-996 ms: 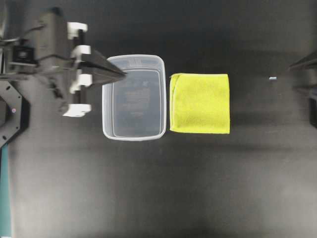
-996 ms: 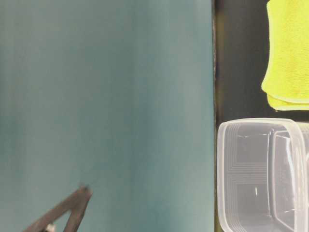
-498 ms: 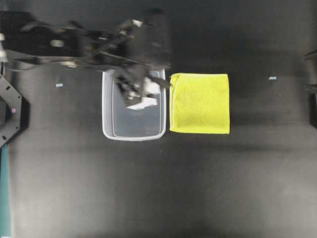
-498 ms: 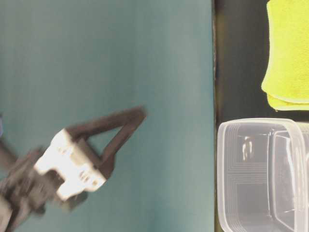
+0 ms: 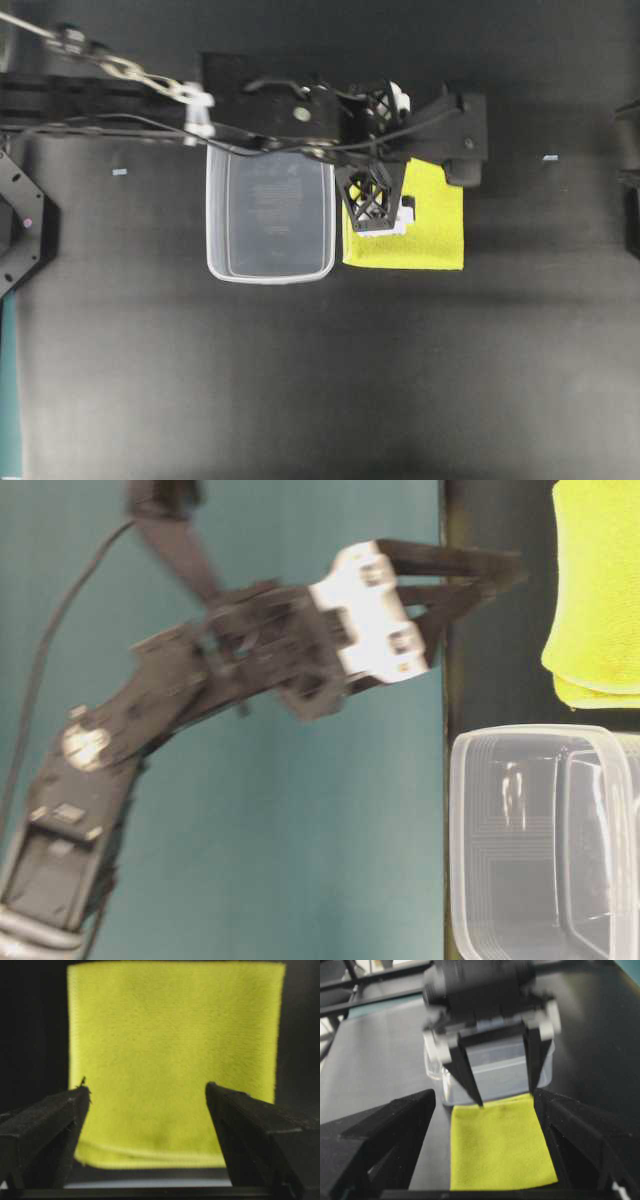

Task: Place the yellow towel into the container with the left arm.
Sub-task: 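Lower the open left gripper onto the yellow towel's left edge and close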

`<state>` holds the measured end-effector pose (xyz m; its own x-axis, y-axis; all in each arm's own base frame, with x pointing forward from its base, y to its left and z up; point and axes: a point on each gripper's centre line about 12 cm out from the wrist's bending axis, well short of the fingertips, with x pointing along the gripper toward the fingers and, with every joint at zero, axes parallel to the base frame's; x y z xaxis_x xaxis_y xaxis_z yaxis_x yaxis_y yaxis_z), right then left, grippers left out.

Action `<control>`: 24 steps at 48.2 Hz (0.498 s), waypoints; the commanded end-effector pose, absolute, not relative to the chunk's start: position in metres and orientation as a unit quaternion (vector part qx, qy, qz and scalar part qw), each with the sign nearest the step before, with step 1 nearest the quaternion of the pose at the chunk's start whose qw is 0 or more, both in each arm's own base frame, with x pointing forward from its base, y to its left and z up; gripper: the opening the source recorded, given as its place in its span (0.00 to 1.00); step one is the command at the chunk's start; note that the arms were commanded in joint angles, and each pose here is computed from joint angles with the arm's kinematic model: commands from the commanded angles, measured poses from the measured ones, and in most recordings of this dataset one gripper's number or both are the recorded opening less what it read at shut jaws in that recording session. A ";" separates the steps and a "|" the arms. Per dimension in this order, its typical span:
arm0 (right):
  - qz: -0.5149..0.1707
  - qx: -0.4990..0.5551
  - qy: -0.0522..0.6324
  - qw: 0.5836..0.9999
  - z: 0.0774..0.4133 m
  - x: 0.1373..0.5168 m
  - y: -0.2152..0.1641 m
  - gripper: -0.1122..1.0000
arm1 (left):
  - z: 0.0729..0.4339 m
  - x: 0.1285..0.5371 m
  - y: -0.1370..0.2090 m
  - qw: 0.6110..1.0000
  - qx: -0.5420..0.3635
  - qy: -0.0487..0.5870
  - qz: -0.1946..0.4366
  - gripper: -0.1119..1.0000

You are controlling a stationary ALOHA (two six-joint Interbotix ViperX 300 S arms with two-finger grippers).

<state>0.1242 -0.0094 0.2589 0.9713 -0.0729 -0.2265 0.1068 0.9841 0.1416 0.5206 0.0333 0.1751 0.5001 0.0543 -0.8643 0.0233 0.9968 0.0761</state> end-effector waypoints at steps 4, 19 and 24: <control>-0.046 0.079 0.097 0.991 0.266 0.124 -0.010 0.79 | 0.154 0.533 0.029 0.860 0.048 0.508 0.001 0.92; -0.046 0.079 0.097 0.991 0.265 0.123 -0.010 0.79 | 0.104 0.541 0.026 0.838 0.049 0.544 -0.005 0.92; -0.046 0.078 0.096 0.991 0.265 0.123 -0.010 0.79 | 0.096 0.539 0.025 0.833 0.049 0.551 -0.006 0.91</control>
